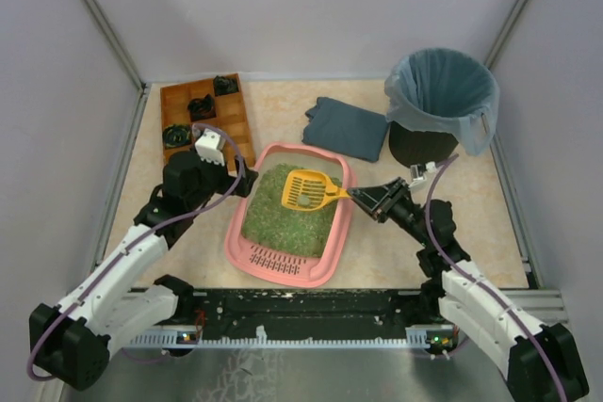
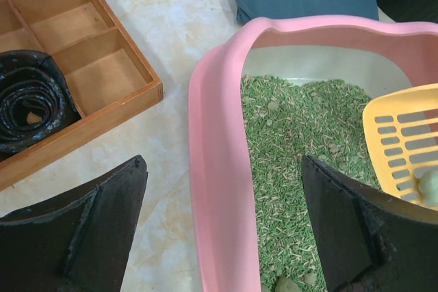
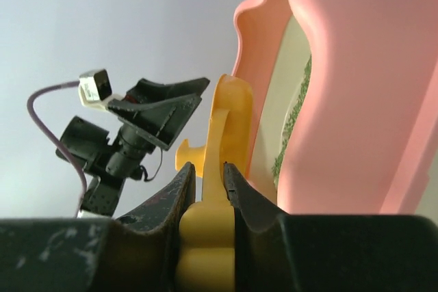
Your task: Clean the litter box
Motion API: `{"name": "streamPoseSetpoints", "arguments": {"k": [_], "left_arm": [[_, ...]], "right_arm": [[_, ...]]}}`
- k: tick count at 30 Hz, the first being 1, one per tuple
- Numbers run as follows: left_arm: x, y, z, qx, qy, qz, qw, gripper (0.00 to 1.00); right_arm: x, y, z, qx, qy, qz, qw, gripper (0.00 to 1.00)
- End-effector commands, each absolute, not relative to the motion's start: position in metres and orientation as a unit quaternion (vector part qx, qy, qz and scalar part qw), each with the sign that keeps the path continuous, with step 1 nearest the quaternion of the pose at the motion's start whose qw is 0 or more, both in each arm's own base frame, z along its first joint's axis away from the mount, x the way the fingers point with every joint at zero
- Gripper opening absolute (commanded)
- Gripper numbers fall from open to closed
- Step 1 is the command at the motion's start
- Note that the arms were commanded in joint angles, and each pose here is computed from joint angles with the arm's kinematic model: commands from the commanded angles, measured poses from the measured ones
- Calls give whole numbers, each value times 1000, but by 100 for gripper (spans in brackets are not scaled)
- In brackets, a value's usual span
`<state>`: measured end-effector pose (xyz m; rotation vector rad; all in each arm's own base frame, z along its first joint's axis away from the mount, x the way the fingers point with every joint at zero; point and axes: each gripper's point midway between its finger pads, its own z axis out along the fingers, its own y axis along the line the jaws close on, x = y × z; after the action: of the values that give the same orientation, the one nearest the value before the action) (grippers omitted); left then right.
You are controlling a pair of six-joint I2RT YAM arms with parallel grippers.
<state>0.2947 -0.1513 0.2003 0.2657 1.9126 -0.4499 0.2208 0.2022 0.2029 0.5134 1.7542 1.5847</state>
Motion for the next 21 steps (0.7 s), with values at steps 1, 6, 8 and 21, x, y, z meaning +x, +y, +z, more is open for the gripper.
{"name": "streamPoseSetpoints", "arguments": {"k": [1,6,8,21], "left_arm": [[297,-156,213,123,796,-200,558,97],[298,-155,210,124,800,-195,553,97],[297,-154,209,121,803,-193,551,97],[301,-159,199,128,813,-197,533,97]], "right_arm": [[214,215,235,147,652,653,357,0],[223,205,209,184,681,620,344,0],[223,203,207,198,671,627,343,0],[225,212,241,150,664,641,355,0]]}}
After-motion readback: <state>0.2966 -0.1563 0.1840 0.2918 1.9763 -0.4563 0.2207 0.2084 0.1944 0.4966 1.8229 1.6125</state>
